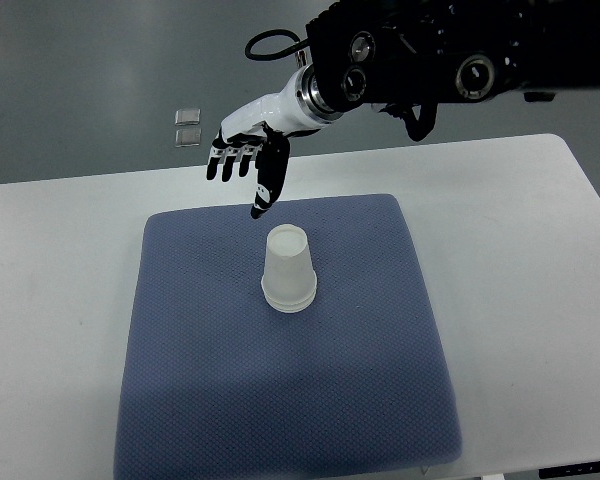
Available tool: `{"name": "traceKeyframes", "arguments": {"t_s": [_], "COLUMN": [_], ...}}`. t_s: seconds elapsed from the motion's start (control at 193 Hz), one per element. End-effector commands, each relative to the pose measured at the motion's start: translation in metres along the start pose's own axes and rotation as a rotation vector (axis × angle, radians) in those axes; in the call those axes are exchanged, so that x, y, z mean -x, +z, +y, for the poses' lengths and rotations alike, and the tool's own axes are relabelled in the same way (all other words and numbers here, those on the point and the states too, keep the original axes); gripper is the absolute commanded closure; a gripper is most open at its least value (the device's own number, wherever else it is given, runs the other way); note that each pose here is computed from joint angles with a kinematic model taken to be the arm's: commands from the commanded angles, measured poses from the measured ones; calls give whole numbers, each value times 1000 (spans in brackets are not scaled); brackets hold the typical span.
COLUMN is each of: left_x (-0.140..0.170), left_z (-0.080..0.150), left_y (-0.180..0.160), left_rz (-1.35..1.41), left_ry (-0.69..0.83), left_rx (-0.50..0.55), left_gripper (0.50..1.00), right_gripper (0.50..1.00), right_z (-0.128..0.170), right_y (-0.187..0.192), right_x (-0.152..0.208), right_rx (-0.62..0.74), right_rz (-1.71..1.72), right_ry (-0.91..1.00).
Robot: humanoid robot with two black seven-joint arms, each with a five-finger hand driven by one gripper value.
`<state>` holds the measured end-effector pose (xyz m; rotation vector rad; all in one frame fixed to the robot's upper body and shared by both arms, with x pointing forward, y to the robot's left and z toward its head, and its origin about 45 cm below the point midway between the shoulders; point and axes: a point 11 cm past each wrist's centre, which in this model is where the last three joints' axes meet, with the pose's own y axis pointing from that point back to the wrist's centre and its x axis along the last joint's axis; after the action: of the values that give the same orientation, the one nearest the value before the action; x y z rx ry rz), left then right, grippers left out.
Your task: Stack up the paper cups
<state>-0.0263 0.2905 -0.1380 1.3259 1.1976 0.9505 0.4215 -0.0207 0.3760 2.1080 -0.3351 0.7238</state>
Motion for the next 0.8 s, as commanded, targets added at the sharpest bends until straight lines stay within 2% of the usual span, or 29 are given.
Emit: {"name": "traceKeyframes", "arguments": {"t_s": [0.0,0.395,0.519,0.685,0.794], "left_x": [0,0,0,0,0], "left_z": [0,0,0,0,0], "left_y": [0,0,0,0,-1], "left_rz": [-1,-1,-1,-1,1], "left_ry": [0,-1,-1,-1,0], "left_rx": [0,0,-2,0,-3], "left_gripper": [500,500,500,500,500], "right_gripper": [660,660,660,656,636], "right_z": [-7,5,7,3,2], "right_y": [13,86,113,141,158], "right_x": [-13,-75,-78,-66,-57], "right_rx": [-50,-349,-452,-524,-552], "right_rz": [-149,-852,-1059,-1243,-1332], "right_ry": [76,402,469,505,523]}}
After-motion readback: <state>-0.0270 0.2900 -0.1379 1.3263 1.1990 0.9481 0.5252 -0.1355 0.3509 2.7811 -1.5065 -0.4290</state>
